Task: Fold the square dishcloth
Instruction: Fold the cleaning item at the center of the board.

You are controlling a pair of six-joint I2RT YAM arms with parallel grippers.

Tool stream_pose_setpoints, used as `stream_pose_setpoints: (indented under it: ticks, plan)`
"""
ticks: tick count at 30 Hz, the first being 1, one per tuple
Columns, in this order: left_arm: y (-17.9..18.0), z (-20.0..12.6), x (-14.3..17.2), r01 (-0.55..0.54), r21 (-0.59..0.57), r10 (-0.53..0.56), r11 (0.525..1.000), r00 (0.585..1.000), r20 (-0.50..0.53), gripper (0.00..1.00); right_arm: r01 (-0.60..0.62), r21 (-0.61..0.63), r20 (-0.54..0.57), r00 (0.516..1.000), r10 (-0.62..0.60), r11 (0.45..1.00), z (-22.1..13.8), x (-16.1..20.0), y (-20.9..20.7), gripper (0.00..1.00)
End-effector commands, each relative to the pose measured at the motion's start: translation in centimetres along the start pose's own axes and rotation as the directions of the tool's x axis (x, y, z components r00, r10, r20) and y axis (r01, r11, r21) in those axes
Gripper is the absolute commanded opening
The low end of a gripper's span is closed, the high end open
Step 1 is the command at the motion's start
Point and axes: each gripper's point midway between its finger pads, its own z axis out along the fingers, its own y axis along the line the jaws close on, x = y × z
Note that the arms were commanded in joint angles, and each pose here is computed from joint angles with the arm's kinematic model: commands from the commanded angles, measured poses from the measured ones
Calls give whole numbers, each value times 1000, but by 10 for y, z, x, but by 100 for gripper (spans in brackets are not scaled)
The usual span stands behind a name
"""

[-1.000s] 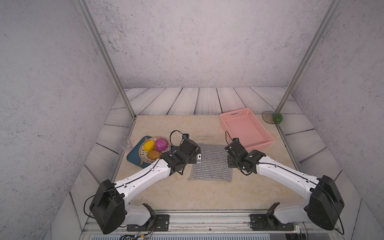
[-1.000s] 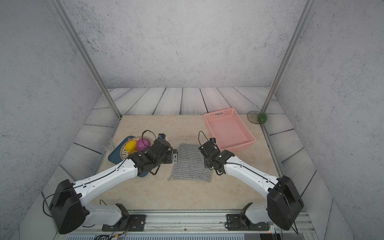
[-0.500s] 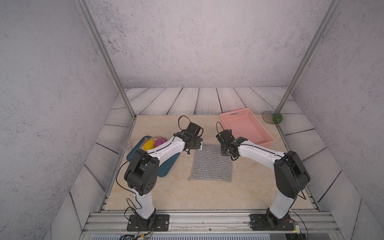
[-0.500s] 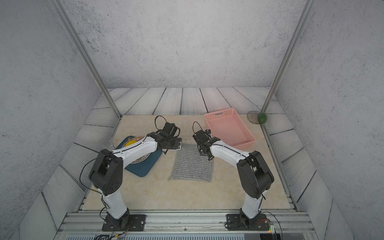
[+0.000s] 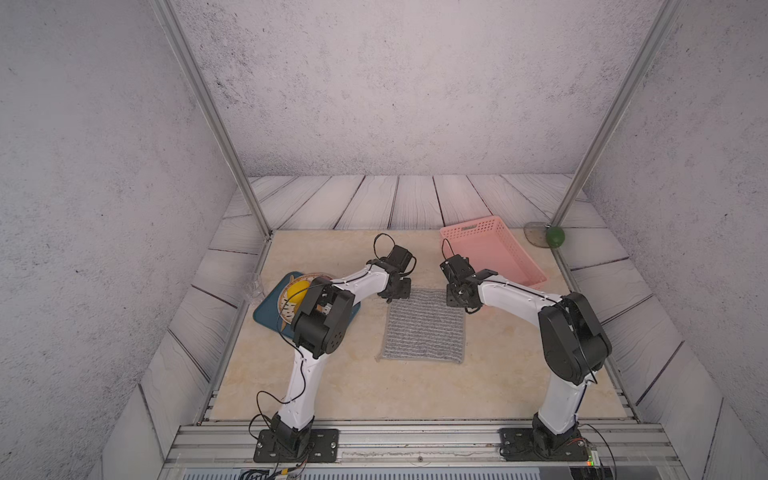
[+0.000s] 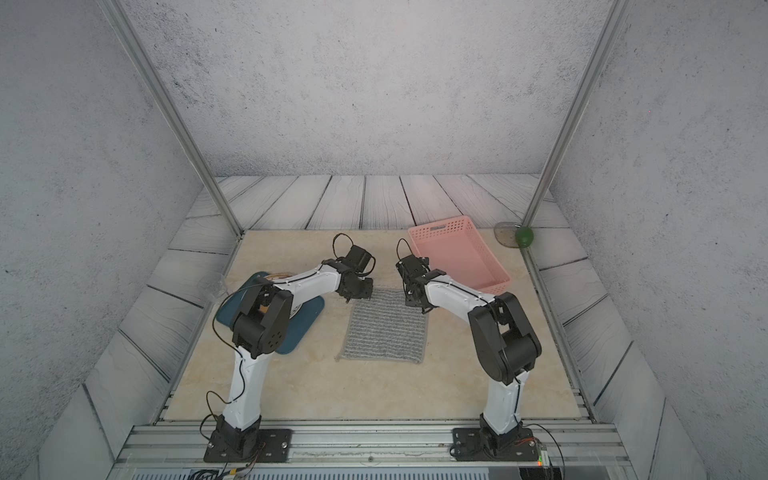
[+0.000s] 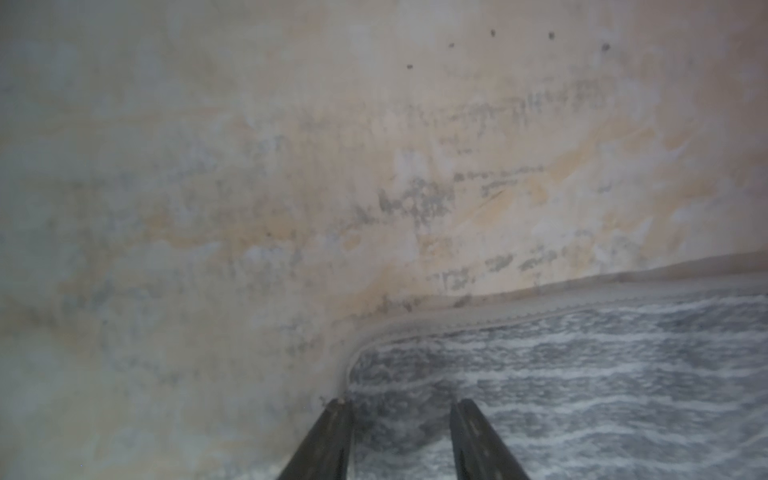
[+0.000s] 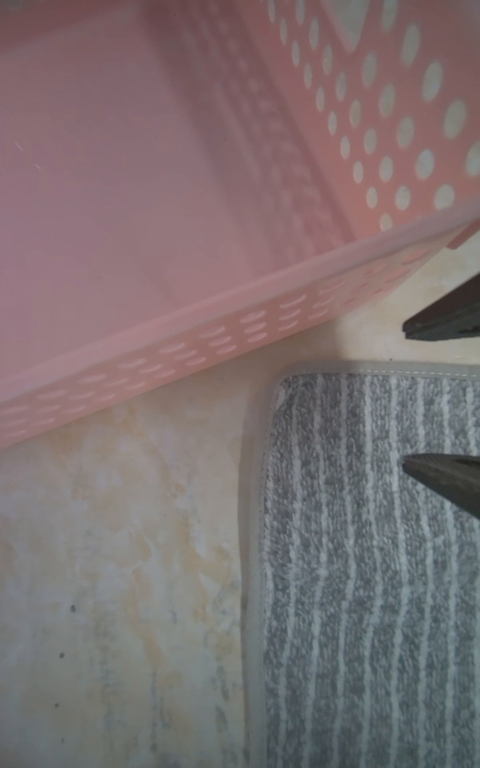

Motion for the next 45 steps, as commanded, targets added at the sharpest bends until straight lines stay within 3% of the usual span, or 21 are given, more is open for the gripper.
stream_pose_setpoints:
  ticks: [1,7,19,21,24,26,29,38,43,45]
  plan:
    - [13,14,12,51,-19,-52,999,997,-52,34,28,-21,-38,999,-29,999,12,9,3,43]
    - [48,18,30,166,-59,-169,984,984,-60,19,53,-58,-50,997,-56,997,18,12,12,43]
    - [75,-3,32,217,-57,-219,974,975,-25,16,107,-162,-68,990,-119,981,17,-2,40,44]
    - [72,-11,28,214,-42,-214,976,977,-12,21,129,-173,-60,988,-141,976,15,-7,44,44]
    - [69,-26,20,200,-27,-199,979,980,15,49,176,-198,-44,981,-189,964,8,-17,51,45]
    - [68,-38,15,183,-25,-182,983,983,31,62,208,-201,-37,975,-220,957,4,-23,53,45]
    - [70,-54,7,156,-40,-154,987,986,60,67,242,-191,-18,968,-250,951,1,-33,53,45]
    - [80,-67,7,69,-109,-64,992,997,42,69,333,-232,-14,938,-346,914,4,-52,67,44]
    - [88,-65,5,33,-147,-30,989,999,22,92,371,-267,-12,922,-388,890,13,-60,78,43]
    - [91,-62,2,30,-159,-28,987,999,16,95,378,-285,-11,918,-397,881,17,-65,83,43]
